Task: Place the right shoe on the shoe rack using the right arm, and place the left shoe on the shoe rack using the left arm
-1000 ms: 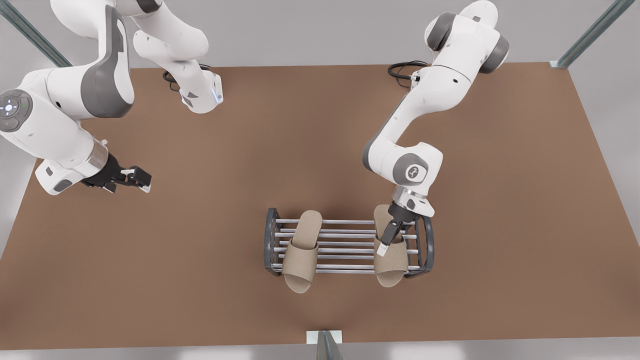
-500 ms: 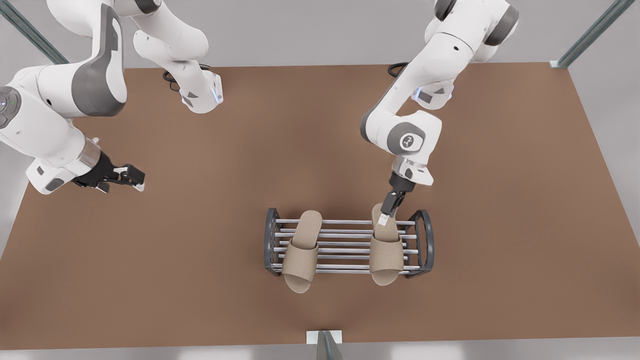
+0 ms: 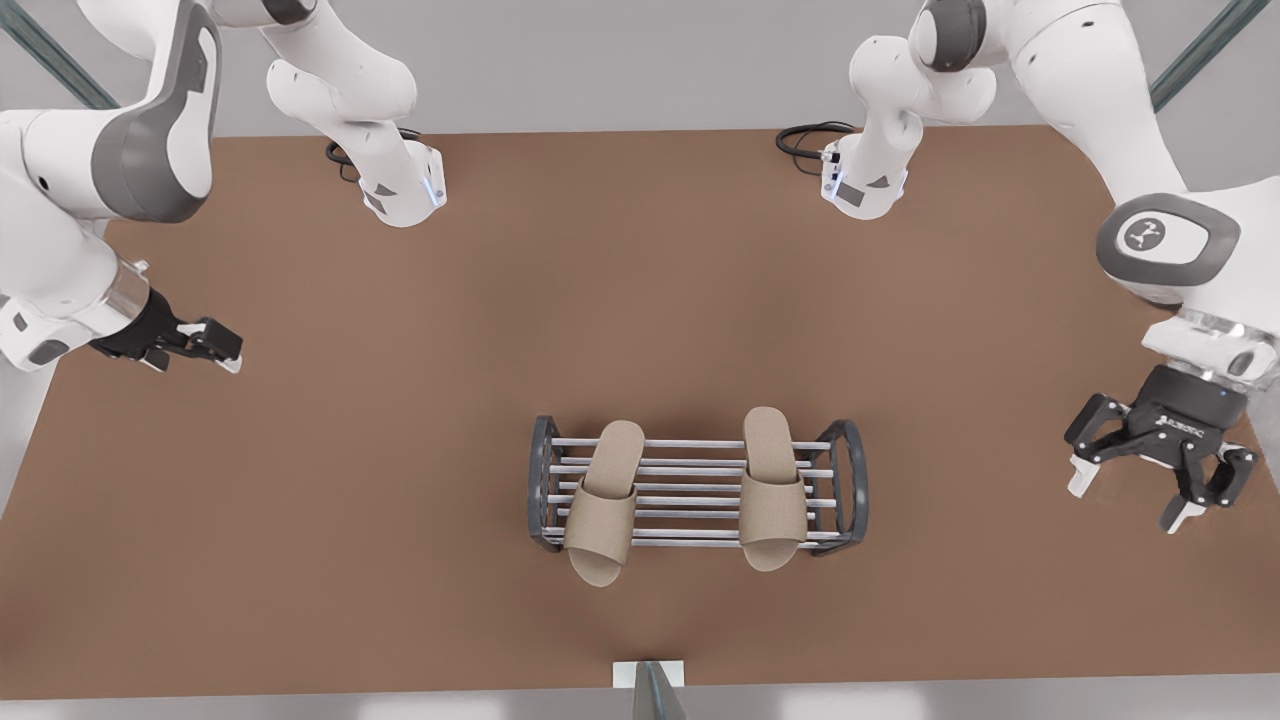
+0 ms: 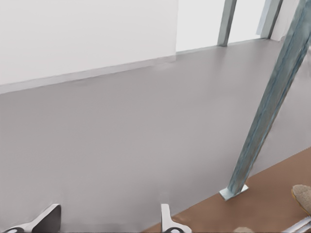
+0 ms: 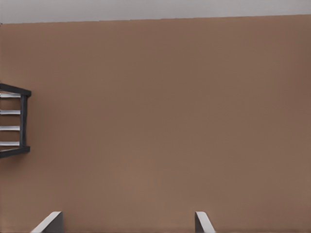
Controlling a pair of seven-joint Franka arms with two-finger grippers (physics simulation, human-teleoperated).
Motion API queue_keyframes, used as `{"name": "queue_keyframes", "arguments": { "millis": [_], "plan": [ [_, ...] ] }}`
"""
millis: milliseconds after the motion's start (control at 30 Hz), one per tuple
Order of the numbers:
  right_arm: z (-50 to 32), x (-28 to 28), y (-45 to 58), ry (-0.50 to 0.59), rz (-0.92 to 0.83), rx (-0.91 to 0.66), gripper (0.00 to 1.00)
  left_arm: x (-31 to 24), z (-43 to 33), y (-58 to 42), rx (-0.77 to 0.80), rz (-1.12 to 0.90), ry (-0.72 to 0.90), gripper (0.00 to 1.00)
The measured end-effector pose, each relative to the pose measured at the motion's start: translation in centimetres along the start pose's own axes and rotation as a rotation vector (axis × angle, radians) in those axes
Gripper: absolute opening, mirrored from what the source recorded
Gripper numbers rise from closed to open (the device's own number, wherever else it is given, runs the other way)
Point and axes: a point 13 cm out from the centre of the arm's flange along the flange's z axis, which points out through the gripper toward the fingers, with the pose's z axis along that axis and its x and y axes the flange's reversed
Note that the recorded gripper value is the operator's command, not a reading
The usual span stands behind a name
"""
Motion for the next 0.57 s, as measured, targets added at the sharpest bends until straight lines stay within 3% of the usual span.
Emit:
{"name": "queue_keyframes", "arguments": {
  "millis": [100,233,367,567],
  "plan": [
    [0.0,0.0,0.2,0.001,-0.004,-0.001,1.00,5.9,-0.9,-6.1,0.094,0.130,0.373,1.00],
    [-0.7,0.3,-0.2,-0.005,-0.001,-0.001,1.00,15.1,-2.7,-10.5,0.122,0.179,0.735,1.00],
    [-1.4,0.6,0.3,-0.013,-0.009,-0.001,1.00,19.4,-3.6,-8.7,0.040,0.045,0.884,1.00],
    [-1.7,0.9,0.3,-0.013,-0.009,-0.002,1.00,20.7,-2.5,-7.9,-0.061,-0.198,0.908,1.00]
  ]
}}
